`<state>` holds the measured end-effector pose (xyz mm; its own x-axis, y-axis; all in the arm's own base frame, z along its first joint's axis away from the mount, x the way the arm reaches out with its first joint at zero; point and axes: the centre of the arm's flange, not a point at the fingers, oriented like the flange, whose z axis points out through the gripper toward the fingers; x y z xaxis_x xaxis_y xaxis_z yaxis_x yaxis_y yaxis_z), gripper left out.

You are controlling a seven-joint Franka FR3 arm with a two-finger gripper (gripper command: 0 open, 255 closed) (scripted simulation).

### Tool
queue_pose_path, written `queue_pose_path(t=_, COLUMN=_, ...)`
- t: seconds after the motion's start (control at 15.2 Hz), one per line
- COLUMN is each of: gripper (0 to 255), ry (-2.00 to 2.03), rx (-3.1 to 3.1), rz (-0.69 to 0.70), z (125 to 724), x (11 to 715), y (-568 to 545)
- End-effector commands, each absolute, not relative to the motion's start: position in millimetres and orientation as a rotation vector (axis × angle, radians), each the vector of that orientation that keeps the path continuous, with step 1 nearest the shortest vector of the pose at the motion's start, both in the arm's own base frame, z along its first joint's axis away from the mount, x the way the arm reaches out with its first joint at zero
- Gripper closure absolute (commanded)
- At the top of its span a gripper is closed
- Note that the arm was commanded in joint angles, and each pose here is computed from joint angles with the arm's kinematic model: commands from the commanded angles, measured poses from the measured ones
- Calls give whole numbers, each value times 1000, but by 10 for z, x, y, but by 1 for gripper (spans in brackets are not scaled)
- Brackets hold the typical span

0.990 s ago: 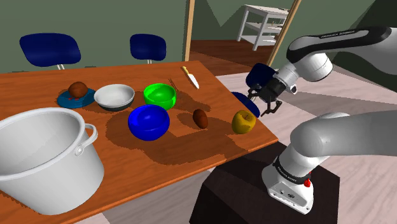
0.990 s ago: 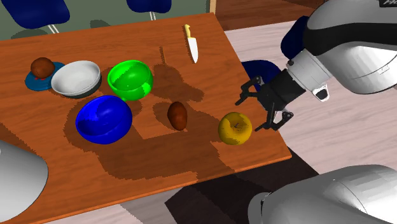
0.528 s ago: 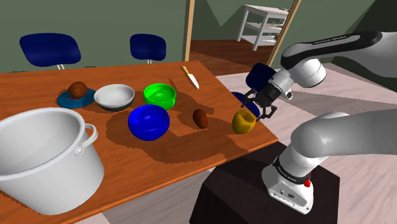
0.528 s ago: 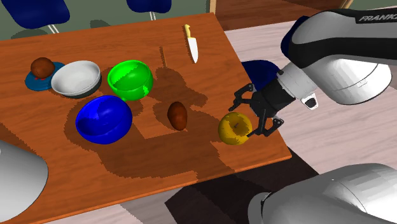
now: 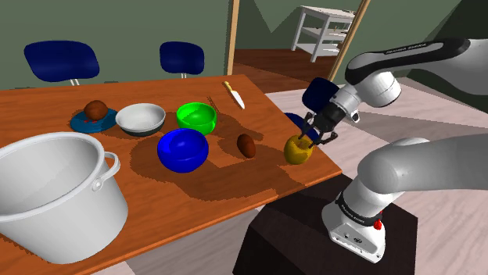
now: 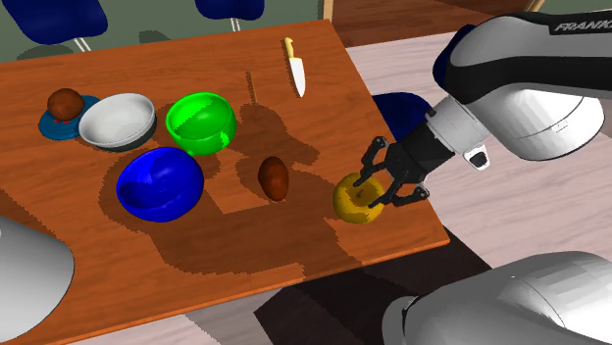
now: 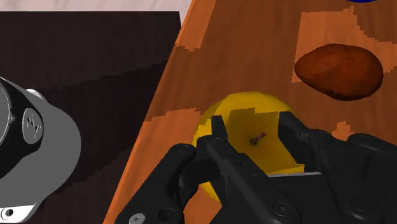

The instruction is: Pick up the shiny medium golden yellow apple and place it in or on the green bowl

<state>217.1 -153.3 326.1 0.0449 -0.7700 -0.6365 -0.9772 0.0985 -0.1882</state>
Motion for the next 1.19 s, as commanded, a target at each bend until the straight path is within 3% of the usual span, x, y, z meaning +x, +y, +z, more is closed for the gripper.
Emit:
queue_pose_path(t=0.0, gripper=255, ry=1789, rx=-1715, rz=391, z=3251, x=2187, y=-1573)
queue_pose_path(t=0.46, gripper=255, ry=1789, rx=-1715, rz=391, z=3251, x=2186, y=-1571)
queue_pose_path(t=1.12, gripper=255, ry=1789, rx=-1714, rz=391, z=3779, x=2186, y=-1571)
